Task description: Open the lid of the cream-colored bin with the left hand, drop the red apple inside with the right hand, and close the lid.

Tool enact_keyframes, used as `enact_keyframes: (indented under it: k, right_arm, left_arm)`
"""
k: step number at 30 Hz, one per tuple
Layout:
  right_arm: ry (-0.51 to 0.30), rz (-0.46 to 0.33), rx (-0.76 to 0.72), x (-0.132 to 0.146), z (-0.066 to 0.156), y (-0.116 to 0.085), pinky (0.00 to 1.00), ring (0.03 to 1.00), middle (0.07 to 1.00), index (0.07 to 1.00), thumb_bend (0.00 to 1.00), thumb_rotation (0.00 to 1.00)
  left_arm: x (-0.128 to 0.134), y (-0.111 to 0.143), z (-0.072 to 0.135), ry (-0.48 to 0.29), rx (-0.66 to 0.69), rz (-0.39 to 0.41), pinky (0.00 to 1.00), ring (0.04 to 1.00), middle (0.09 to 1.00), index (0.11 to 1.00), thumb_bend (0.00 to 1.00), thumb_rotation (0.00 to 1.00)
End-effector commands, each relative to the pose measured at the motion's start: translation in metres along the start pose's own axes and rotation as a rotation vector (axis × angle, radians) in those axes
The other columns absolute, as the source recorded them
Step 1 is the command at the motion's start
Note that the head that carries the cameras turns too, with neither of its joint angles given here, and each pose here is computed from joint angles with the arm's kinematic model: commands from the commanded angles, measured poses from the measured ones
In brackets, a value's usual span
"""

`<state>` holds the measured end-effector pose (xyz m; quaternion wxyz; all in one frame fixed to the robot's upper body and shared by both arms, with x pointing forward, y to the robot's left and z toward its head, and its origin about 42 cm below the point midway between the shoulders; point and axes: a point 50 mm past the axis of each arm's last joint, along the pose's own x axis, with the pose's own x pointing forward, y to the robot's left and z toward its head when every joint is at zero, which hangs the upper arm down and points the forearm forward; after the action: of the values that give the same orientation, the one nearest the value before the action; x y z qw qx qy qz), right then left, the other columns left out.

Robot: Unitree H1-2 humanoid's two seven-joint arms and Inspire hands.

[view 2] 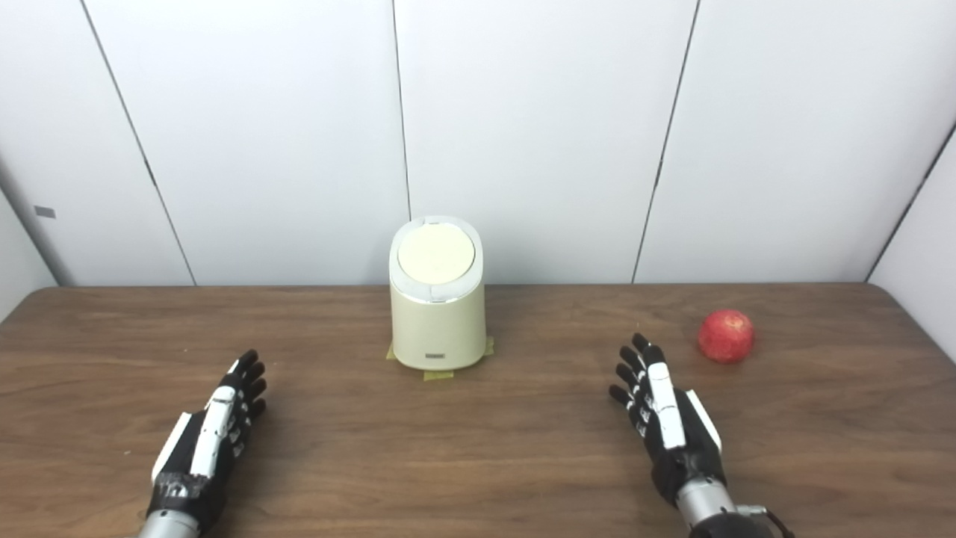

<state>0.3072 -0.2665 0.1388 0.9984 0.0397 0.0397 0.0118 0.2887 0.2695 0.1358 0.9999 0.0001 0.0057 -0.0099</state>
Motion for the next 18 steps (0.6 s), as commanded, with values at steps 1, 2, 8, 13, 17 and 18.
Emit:
enact_keyframes:
  k: [1, 2, 8, 13, 17, 18]
  right_arm:
    - [-0.110, 0.018, -0.014, 0.0076, 0.0234, 0.0011, 0.92, 0.969, 0.973, 1.000, 0.58, 0.98]
    - [-0.110, 0.018, -0.014, 0.0075, 0.0236, 0.0012, 0.92, 0.971, 0.974, 1.000, 0.58, 0.98]
    - [-0.116, 0.021, -0.016, 0.0079, 0.0245, 0.0015, 0.92, 0.971, 0.974, 1.000, 0.58, 0.98]
    - [-0.119, 0.023, -0.009, 0.0078, 0.0251, 0.0013, 0.93, 0.976, 0.981, 1.000, 0.58, 0.98]
    - [-0.118, 0.022, -0.006, 0.0078, 0.0251, 0.0009, 0.93, 0.977, 0.981, 1.000, 0.58, 0.98]
    - [-0.116, 0.019, -0.007, 0.0078, 0.0250, 0.0008, 0.92, 0.976, 0.980, 1.000, 0.58, 0.98]
  left_arm:
    - [0.0083, -0.0043, 0.0179, -0.076, 0.003, -0.022, 1.00, 1.000, 0.994, 1.000, 0.32, 1.00]
    - [0.0083, -0.0044, 0.0179, -0.075, 0.004, -0.020, 1.00, 1.000, 0.994, 1.000, 0.33, 1.00]
    - [0.0090, -0.0036, 0.0177, -0.082, 0.009, -0.022, 1.00, 1.000, 0.992, 1.000, 0.34, 1.00]
    - [0.0090, -0.0031, 0.0178, -0.090, 0.009, -0.017, 1.00, 1.000, 0.988, 1.000, 0.35, 1.00]
    - [0.0079, -0.0031, 0.0193, -0.092, 0.009, -0.022, 1.00, 1.000, 0.988, 1.000, 0.34, 1.00]
    - [0.0076, -0.0032, 0.0193, -0.093, 0.008, -0.023, 1.00, 1.000, 0.988, 1.000, 0.34, 1.00]
